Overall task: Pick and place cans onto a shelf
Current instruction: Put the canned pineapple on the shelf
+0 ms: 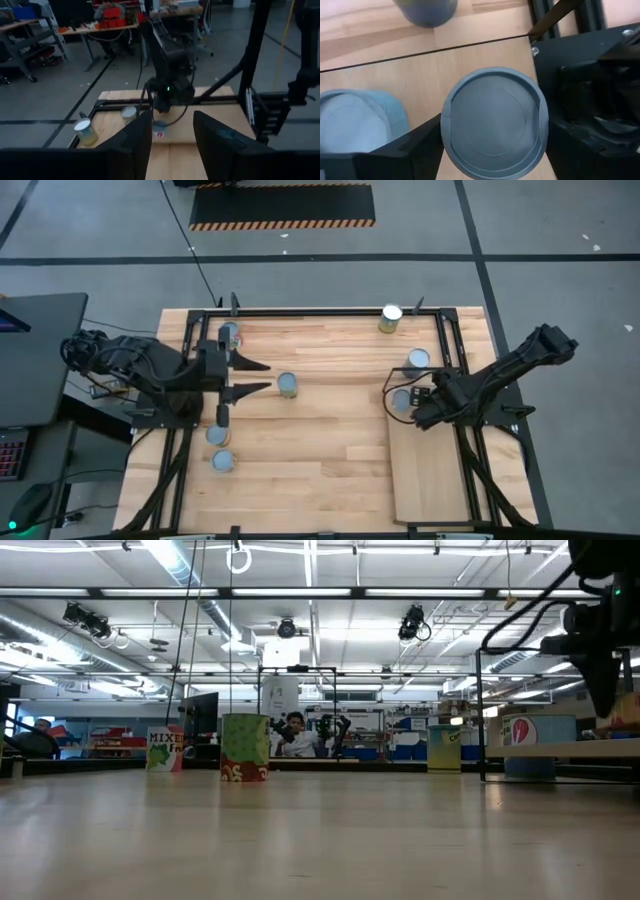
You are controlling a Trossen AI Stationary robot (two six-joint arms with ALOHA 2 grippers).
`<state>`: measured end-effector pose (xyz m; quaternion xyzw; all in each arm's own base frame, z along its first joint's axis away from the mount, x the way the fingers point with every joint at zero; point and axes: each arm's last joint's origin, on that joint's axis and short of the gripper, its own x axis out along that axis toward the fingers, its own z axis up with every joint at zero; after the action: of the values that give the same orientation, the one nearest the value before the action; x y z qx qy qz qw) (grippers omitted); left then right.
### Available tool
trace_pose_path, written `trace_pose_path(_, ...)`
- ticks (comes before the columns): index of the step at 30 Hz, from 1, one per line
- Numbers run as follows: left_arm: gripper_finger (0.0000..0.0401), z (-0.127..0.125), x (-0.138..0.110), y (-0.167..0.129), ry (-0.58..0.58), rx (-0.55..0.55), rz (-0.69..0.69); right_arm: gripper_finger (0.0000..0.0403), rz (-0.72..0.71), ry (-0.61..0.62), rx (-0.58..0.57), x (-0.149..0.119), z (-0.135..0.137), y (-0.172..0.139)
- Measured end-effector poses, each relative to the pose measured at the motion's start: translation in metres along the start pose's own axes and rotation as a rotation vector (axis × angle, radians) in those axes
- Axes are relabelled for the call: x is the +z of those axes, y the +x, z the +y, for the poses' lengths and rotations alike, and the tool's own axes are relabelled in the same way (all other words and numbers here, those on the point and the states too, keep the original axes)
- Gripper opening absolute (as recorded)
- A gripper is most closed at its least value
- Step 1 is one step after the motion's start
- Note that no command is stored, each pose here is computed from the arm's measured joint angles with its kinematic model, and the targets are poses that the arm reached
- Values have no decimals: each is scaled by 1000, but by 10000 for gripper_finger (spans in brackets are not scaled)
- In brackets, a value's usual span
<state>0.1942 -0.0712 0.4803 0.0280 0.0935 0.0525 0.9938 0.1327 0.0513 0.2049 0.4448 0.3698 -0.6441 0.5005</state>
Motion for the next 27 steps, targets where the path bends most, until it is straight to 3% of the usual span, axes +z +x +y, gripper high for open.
trace_pose_path(11, 150, 2, 8, 1, -40, 8, -74, 304, -51, 31, -25, 4, 12, 5)
trace_pose_path(27, 150, 1, 7, 1, -3, 5, -63, 332, -31, -31, -173, -7, 24, 20)
